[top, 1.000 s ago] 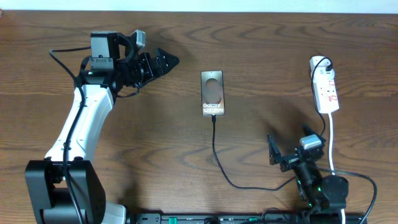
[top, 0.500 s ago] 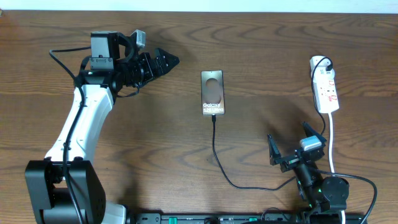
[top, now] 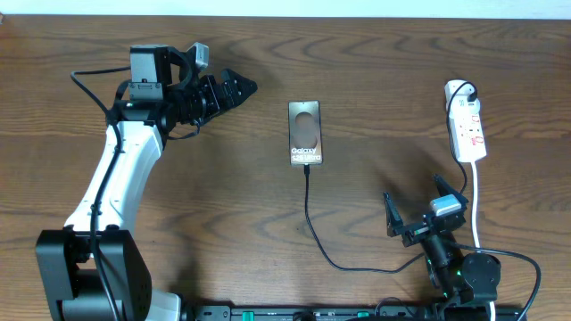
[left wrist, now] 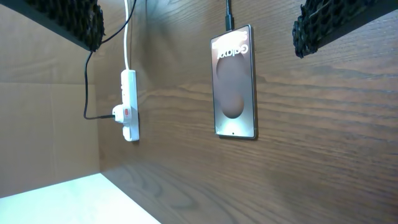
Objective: Plug charger to phone and switch on socket
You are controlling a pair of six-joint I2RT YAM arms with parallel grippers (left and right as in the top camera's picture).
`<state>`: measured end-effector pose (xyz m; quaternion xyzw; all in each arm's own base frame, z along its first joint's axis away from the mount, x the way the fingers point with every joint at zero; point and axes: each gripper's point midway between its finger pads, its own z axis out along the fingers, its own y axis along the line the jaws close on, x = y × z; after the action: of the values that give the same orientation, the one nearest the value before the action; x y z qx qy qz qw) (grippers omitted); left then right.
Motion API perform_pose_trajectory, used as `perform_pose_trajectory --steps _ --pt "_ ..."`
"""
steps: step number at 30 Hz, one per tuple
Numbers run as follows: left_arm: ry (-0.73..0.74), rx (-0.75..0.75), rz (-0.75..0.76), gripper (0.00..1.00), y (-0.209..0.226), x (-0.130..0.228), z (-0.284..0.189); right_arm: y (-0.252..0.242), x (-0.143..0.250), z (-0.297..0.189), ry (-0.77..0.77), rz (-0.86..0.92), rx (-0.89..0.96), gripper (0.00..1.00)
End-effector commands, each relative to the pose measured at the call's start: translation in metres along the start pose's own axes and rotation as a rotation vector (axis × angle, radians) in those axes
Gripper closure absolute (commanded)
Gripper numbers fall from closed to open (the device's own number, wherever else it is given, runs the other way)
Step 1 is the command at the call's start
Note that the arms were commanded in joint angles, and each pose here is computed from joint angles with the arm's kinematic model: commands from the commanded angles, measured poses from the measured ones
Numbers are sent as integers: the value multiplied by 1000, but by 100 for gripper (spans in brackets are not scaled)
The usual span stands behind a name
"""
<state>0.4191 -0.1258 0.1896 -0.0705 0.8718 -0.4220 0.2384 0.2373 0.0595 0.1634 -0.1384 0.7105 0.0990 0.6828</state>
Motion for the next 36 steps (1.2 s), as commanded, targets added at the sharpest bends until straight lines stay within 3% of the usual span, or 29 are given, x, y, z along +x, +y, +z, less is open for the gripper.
perform_pose_trajectory --steps 1,11,19,25,36 --pt "-11 -3 16 2 -2 -4 -2 0 0 0 -1 -13 -3 1" --pt "-73 29 82 2 -32 -10 -27 0 0 0 -1 -13 -3 1" --pt "-249 122 274 2 -114 -5 -104 0 0 0 -1 -13 -3 1" --pt "-382 192 418 2 -169 17 -166 0 0 0 -1 -13 -3 1" --pt "-530 270 580 2 -222 68 -238 0 0 0 -1 -13 -3 1"
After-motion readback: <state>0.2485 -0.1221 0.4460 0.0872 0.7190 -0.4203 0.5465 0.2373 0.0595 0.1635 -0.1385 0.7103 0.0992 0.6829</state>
